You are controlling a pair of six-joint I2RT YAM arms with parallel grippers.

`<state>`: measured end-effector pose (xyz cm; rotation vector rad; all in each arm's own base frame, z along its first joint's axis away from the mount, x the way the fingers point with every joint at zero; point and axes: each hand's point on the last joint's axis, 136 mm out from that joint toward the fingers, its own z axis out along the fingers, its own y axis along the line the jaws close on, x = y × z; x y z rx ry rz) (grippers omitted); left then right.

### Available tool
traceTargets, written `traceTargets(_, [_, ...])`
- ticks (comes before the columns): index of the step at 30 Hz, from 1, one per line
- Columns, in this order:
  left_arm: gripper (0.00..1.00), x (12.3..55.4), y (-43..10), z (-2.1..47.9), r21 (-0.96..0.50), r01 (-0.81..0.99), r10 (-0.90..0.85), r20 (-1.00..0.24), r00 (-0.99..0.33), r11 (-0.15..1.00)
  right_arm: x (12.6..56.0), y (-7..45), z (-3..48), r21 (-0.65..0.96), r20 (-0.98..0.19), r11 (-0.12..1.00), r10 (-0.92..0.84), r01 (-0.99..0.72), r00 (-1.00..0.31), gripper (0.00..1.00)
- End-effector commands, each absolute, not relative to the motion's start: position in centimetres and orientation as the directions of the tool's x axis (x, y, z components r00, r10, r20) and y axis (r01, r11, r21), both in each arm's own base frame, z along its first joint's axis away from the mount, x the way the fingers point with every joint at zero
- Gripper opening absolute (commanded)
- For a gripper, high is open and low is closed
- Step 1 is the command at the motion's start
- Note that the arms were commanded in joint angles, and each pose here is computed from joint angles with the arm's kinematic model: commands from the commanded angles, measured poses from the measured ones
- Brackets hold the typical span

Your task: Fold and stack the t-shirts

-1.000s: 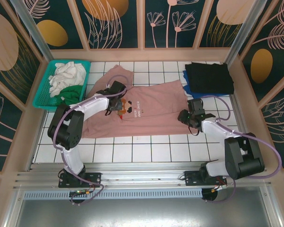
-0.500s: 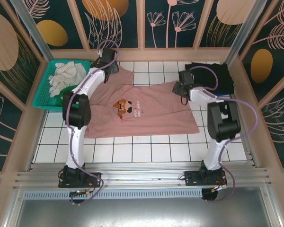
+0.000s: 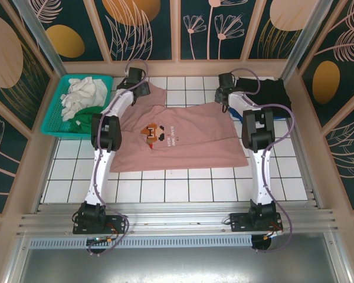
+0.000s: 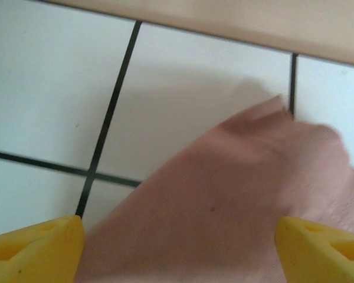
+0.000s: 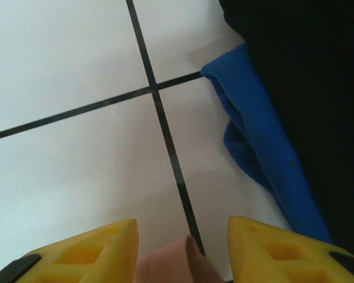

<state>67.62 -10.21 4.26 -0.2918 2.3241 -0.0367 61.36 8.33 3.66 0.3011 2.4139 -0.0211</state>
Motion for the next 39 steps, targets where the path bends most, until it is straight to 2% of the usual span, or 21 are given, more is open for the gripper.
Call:
traceTargets(1, [0.86,69.4,-10.9,4.6,-0.154,-0.156,-0.219,-0.748,-0.626,0.976,61.2,6.8,2.8,0.012,-0.627,0.968,0.203,0.25,-0.752,0.45])
traceTargets(5, [0.86,69.5,-11.1,3.5,-0.19,-0.154,-0.245,-0.73,-0.638,0.97,61.3,6.9,1.1,0.058,-0.582,0.968,0.233,0.246,-0.779,0.45])
traceTargets(8, [0.74,69.4,-11.2,3.0,-0.218,-0.146,-0.26,-0.715,-0.649,0.965,61.0,7.5,0.1,0.09,-0.55,0.969,0.24,0.229,-0.8,0.45])
traceTargets(11, [0.4,69.1,-11.1,2.4,-0.245,-0.133,-0.269,-0.691,-0.671,0.96,60.6,7.9,-0.2,0.118,-0.533,0.969,0.247,0.218,-0.809,0.38])
traceTargets(13, [0.2,68.9,-11.3,2.5,-0.253,-0.122,-0.266,-0.681,-0.682,0.96,60.5,8.1,0.4,0.137,-0.544,0.967,0.255,0.215,-0.799,0.29])
traceTargets(16, [0.0,68.8,-11.3,4.4,-0.256,-0.101,-0.255,-0.689,-0.678,0.961,60.4,8.5,2.3,0.175,-0.566,0.965,0.261,0.196,-0.782,0.19])
traceTargets(19, [0.0,68.4,-11.4,7.6,-0.265,-0.085,-0.254,-0.709,-0.658,0.96,60.3,9.0,4.2,0.203,-0.588,0.964,0.259,0.17,-0.767,0.12])
traceTargets(23, [0.0,67.6,-11.6,12.1,-0.283,-0.059,-0.256,-0.736,-0.626,0.957,60.0,9.4,5.7,0.226,-0.604,0.964,0.254,0.143,-0.755,0.11])
traceTargets(27, [0.0,66.5,-12.4,15.2,-0.325,-0.008,-0.259,-0.738,-0.623,0.946,59.8,9.4,5.9,0.217,-0.599,0.966,0.244,0.138,-0.763,0.25])
traceTargets(31, [0.0,65.4,-12.8,15.9,-0.345,0.013,-0.258,-0.724,-0.639,0.938,59.7,9.6,6.2,0.22,-0.602,0.966,0.244,0.136,-0.76,0.33])
traceTargets(39, [0.0,63.2,-13.0,16.1,-0.356,0.016,-0.255,-0.699,-0.668,0.934,60.0,11.4,7.2,0.309,-0.599,0.948,0.258,0.078,-0.758,0.35])
